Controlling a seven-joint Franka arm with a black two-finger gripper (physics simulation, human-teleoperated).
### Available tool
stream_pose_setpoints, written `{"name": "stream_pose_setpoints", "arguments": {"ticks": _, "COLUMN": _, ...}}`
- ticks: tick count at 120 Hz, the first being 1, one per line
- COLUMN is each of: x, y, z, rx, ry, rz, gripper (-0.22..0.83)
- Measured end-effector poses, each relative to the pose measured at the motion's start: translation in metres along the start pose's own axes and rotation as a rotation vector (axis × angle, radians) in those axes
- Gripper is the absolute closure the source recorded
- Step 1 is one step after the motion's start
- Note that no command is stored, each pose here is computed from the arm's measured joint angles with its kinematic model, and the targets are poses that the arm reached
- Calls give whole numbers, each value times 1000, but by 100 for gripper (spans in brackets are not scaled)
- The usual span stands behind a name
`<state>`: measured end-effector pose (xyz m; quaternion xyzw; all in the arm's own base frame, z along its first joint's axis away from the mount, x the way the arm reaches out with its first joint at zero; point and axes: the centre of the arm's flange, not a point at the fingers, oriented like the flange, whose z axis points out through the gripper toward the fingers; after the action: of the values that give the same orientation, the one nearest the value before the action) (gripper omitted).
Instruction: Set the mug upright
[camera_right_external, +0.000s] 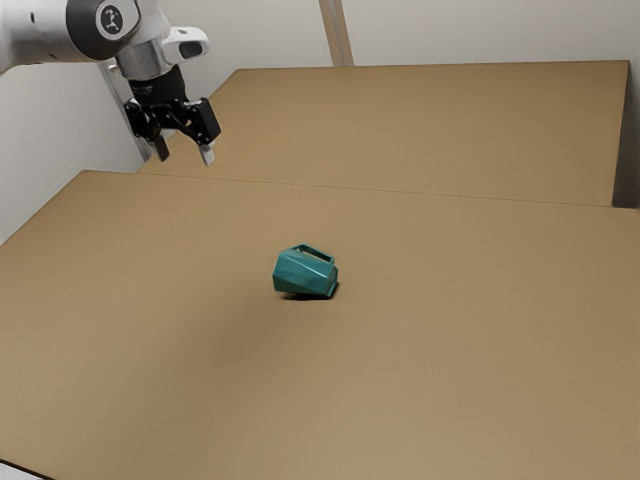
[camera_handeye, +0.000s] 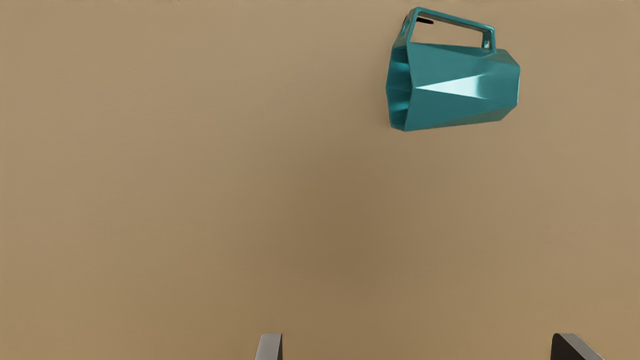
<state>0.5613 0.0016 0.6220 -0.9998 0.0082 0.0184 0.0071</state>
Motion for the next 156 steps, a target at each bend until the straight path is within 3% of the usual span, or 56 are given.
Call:
{"name": "stream_pose_setpoints", "arguments": {"ticks": 70, "x": -1, "y": -18, "z": 24, "rx": -23, "ry": 21, "rz": -21, "gripper": 3}}
{"name": "stream_pose_setpoints", "arguments": {"ticks": 156, "x": 2, "y": -31, "z": 143, "rx": -442, "ry": 102, "rz": -2, "gripper": 5}}
